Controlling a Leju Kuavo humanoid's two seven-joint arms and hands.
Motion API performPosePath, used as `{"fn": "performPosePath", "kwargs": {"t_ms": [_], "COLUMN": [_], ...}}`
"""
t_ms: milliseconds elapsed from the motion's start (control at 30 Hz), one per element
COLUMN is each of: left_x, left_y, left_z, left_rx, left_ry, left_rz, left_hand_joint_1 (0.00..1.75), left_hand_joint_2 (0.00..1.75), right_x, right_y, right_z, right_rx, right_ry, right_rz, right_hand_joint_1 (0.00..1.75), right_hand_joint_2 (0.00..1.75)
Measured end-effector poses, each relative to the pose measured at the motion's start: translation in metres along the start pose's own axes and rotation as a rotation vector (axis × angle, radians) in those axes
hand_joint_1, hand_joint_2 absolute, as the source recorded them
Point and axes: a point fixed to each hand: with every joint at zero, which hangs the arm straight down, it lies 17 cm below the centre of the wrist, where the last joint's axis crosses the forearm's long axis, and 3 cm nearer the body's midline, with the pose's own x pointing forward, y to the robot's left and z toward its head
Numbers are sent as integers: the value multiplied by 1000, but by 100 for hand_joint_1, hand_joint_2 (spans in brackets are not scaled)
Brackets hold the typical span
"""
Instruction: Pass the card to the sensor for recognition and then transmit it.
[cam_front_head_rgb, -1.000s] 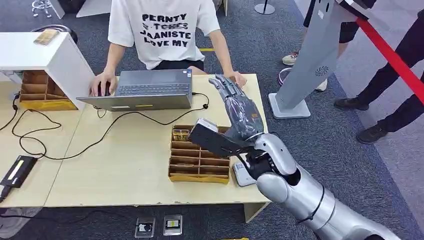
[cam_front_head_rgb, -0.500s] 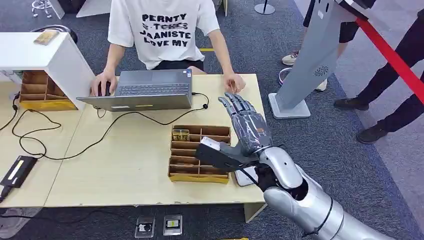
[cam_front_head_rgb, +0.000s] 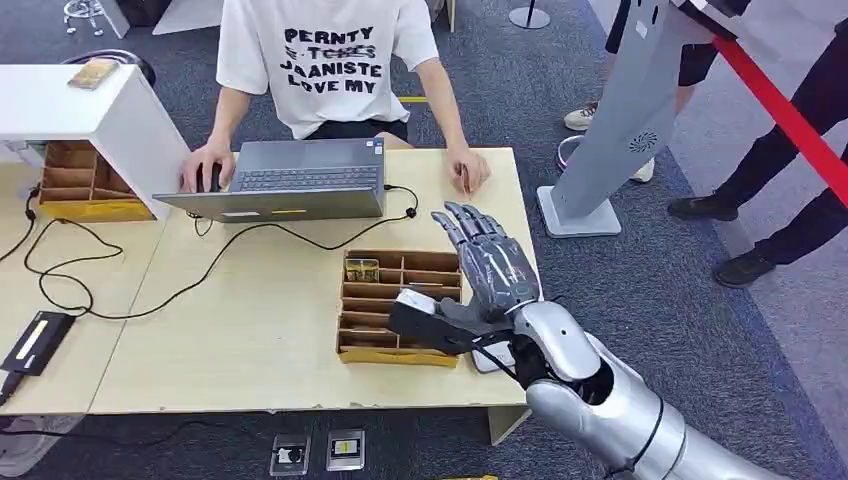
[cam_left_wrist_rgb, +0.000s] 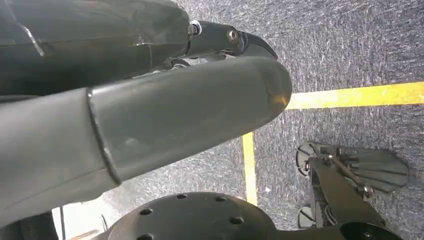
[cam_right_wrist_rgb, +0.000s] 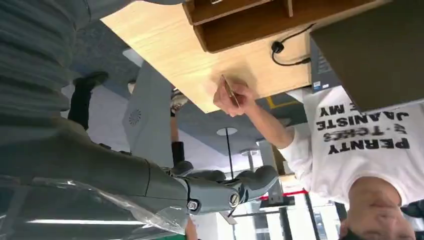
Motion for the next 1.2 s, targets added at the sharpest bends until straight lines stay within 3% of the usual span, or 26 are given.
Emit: {"fn": "performPosePath", "kwargs": {"t_ms": [633, 867, 967, 1067, 1167, 1200], "left_x": [0, 0, 0, 0, 0, 0], "left_y": [-3, -3, -2, -2, -2, -2], "left_z": [1, 1, 1, 1, 1, 1], "left_rx": [1, 1, 2, 3, 3, 3], "left_ry": [2, 2, 2, 2, 2, 2], "left_rz": [8, 8, 8, 8, 8, 8], "left_hand_joint_1": [0, 0, 0, 0, 0, 0], "left_hand_joint_2": [0, 0, 0, 0, 0, 0], "right_x": [6, 4, 2, 0, -1, -2], "right_y": [42, 51, 54, 57, 59, 60], "right_z": [3, 1, -3, -6, -9, -10], "right_rx": [111, 132, 139, 145, 148, 148], "right_ry": [-24, -22, -20, -17, -13, -12], "right_rz": [14, 3, 3, 0, -1, -1], "right_hand_joint_1": [0, 24, 51, 45, 58, 54], "right_hand_joint_2": [175, 175, 175, 175, 175, 175]}}
